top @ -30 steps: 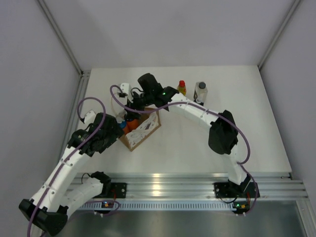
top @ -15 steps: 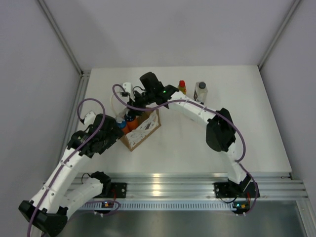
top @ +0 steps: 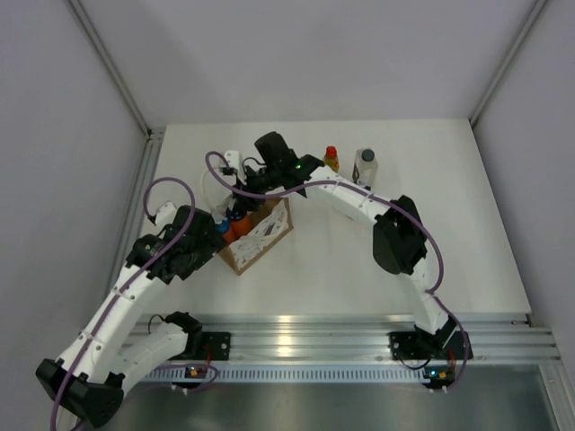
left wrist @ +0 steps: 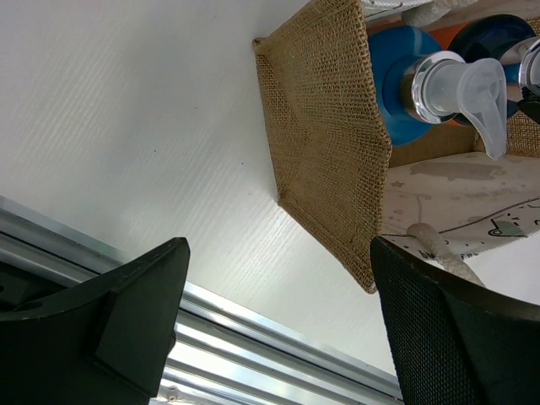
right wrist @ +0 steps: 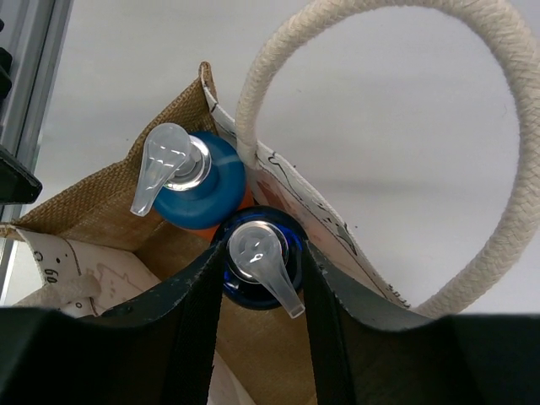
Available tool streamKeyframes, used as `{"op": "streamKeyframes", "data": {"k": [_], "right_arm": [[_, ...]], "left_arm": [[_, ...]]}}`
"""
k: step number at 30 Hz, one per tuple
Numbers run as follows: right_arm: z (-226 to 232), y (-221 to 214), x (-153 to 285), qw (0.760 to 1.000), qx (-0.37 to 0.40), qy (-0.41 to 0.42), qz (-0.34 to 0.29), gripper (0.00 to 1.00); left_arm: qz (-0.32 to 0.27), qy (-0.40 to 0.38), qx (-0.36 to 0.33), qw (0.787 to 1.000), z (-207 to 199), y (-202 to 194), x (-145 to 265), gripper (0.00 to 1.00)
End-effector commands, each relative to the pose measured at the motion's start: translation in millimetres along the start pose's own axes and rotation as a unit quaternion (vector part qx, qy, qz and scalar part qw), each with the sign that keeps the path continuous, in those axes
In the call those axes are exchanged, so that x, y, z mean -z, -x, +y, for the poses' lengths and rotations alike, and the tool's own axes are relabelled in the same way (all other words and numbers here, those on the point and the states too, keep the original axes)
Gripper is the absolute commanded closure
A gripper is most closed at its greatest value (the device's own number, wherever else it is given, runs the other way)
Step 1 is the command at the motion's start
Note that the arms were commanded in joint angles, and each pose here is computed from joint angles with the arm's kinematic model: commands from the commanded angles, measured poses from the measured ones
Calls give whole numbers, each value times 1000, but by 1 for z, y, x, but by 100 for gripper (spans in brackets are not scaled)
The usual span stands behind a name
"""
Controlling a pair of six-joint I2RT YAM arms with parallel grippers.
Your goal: Take the personal care products out of the canvas bag
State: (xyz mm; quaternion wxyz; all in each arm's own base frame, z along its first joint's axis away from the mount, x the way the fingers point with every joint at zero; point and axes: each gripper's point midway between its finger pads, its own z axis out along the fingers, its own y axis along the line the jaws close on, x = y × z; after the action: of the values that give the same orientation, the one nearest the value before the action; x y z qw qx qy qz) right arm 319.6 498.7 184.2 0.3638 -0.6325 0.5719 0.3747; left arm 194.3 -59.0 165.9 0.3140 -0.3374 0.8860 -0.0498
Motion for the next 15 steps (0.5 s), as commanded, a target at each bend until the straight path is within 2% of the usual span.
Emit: {"op": "streamKeyframes", "data": {"k": [1,15], "right_arm": [[-8,30,6,999,22,-5,-39,60],[-9,34,3,999,9,-1,-53,64]], "left_arm": [[-9,-15,0,1000,-8,6,1,8],[-11,-16,-2,1000,-6,6,2,7]]}}
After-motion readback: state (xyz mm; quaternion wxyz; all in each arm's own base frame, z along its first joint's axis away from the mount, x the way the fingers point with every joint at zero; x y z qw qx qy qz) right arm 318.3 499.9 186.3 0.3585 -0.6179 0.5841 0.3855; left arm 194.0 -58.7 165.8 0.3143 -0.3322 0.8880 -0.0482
